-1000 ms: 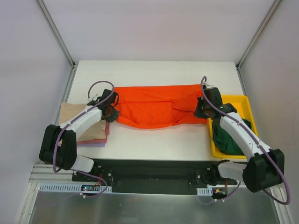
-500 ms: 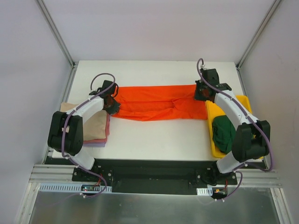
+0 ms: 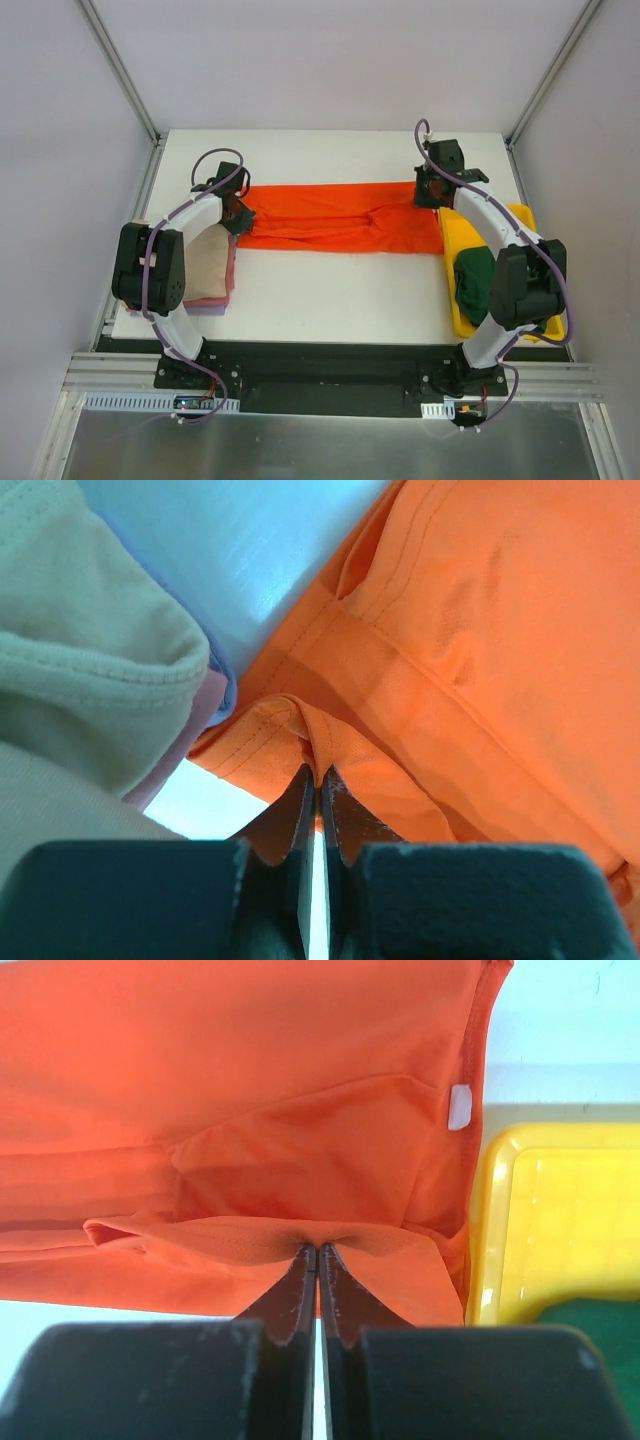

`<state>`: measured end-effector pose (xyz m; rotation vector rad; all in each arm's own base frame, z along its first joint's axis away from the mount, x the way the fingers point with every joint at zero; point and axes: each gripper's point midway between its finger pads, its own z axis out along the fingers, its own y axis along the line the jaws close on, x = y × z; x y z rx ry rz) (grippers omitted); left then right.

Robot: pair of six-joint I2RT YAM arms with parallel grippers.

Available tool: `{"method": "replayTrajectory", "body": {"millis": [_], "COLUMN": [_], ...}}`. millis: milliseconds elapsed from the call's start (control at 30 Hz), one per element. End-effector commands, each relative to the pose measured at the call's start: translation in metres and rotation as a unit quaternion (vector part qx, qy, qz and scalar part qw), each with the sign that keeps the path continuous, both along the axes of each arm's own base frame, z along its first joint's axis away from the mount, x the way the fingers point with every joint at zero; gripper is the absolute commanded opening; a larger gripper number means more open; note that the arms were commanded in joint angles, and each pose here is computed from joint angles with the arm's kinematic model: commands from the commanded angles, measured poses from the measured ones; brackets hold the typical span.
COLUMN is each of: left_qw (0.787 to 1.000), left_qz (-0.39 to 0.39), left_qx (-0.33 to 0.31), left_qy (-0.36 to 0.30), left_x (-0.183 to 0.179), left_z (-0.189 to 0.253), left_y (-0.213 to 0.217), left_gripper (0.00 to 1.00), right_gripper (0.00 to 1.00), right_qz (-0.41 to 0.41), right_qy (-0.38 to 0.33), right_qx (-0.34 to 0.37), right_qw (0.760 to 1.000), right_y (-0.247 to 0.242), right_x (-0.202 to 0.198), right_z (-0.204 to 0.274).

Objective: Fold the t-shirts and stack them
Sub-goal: Fold the other side of the tshirt into a rectangle

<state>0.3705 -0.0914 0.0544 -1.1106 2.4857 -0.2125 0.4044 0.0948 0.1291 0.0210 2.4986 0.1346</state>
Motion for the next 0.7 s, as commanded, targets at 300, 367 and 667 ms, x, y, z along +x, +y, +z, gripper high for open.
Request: {"method": "replayTrajectory", "body": {"millis": [300,367,667], "left_qw": [1.0,0.999,0.997], "left_qz": [0.004,-0.001,-0.042], "left_qx": [0.029,0.034,0.035], "left_qy": [-0.001,0.0,-0.049], "left_x": [0.012,0.014,0.033], "left_z": [0.004,0.003,0.035], "left_y": [0.016,0.017,0.009], "left_gripper": [0.0,0.0,0.55], "right_gripper": [0.0,0.0,0.43], "right_qz": [-0.02,-0.021,-0.036], "right_qy": [-0.043,-0.046,-0.046], "right_qx": [-0.022,-0.022,-0.032], "right_qw": [0.999,0.998,0.998], "right_y": [-0.014,-0.014,-0.016], "right_x": [0.038,0.042,0.061], "right_z": [0.008,0.006,0.003]}}
